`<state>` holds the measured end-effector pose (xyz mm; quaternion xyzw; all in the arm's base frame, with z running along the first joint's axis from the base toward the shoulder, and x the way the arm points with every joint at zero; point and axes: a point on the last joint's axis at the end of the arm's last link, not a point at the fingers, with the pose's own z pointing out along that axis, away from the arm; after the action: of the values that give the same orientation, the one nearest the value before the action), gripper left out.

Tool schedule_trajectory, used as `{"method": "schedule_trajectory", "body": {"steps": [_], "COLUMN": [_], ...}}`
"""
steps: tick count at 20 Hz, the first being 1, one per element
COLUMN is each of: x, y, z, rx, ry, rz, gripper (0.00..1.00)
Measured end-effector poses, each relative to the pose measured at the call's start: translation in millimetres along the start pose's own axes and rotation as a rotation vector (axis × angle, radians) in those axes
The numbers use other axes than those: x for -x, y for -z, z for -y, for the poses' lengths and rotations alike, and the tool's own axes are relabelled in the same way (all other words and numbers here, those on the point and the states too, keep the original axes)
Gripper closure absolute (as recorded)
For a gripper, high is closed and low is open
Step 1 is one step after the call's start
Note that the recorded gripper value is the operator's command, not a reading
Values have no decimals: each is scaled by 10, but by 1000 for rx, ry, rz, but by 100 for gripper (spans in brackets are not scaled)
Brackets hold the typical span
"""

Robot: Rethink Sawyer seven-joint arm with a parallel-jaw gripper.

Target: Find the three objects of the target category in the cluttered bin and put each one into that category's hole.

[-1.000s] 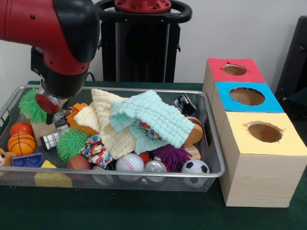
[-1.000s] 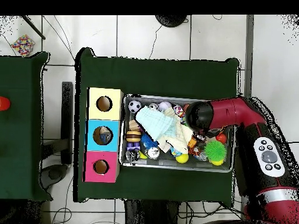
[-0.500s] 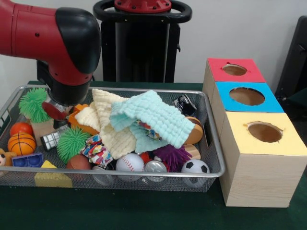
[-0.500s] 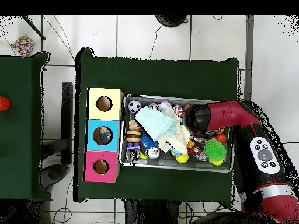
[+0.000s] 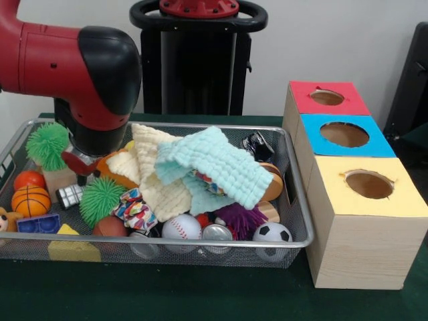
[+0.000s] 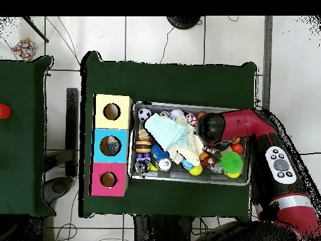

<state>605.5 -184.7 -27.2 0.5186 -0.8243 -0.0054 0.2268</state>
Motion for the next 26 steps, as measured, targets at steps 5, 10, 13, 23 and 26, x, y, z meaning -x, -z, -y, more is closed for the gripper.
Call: {"method": "schedule_trajectory", "body": {"steps": [5, 10, 13, 23, 26], "x": [-26, -68, -100, -278, -306], "y": [-32, -46, -38, -42, -49], "z": [61, 120, 113, 18, 9], "rx": [-14, -43, -38, 42, 55], "ry": [-5, 1, 1, -22, -28], "rz": [-28, -89, -124, -208, -208], "gripper": [0, 0, 0, 0, 0]}}
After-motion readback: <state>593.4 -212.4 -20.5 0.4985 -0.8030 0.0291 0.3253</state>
